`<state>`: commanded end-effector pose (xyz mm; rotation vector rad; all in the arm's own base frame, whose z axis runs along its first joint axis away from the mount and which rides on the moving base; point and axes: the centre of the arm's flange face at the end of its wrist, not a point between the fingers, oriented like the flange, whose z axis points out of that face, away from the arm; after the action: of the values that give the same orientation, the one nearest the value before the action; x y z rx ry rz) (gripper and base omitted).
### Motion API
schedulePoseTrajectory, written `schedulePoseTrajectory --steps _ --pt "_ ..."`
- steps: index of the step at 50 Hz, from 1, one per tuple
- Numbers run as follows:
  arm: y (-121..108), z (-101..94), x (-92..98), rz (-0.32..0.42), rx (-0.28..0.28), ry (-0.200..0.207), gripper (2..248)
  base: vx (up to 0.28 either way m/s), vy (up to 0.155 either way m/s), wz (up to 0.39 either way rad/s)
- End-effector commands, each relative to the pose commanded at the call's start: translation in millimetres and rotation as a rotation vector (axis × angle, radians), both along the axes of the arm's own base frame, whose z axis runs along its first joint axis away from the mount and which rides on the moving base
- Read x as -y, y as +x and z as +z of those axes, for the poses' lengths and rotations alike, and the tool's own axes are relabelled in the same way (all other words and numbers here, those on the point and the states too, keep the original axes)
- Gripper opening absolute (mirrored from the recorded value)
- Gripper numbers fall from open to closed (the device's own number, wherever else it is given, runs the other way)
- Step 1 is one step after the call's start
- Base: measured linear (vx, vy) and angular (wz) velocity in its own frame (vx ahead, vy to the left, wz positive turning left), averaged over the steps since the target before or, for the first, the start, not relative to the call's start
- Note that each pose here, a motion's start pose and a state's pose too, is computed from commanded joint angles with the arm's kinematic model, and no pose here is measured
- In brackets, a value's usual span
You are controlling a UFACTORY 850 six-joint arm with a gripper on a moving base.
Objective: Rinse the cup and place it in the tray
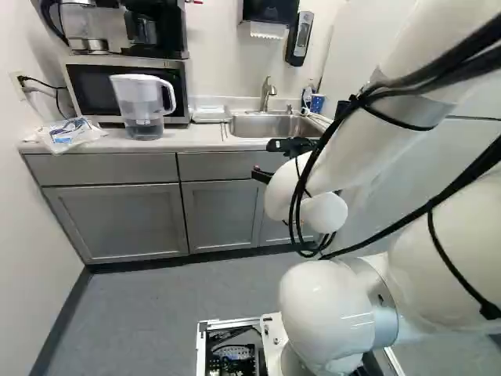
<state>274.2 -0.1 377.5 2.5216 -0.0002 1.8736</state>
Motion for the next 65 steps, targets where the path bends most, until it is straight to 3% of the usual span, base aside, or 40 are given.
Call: schedulePoseTrajectory --steps 65 --pt "63 66.5 7.7 -0.023 0.136 -0.002 247 0.000 0.000 0.000"
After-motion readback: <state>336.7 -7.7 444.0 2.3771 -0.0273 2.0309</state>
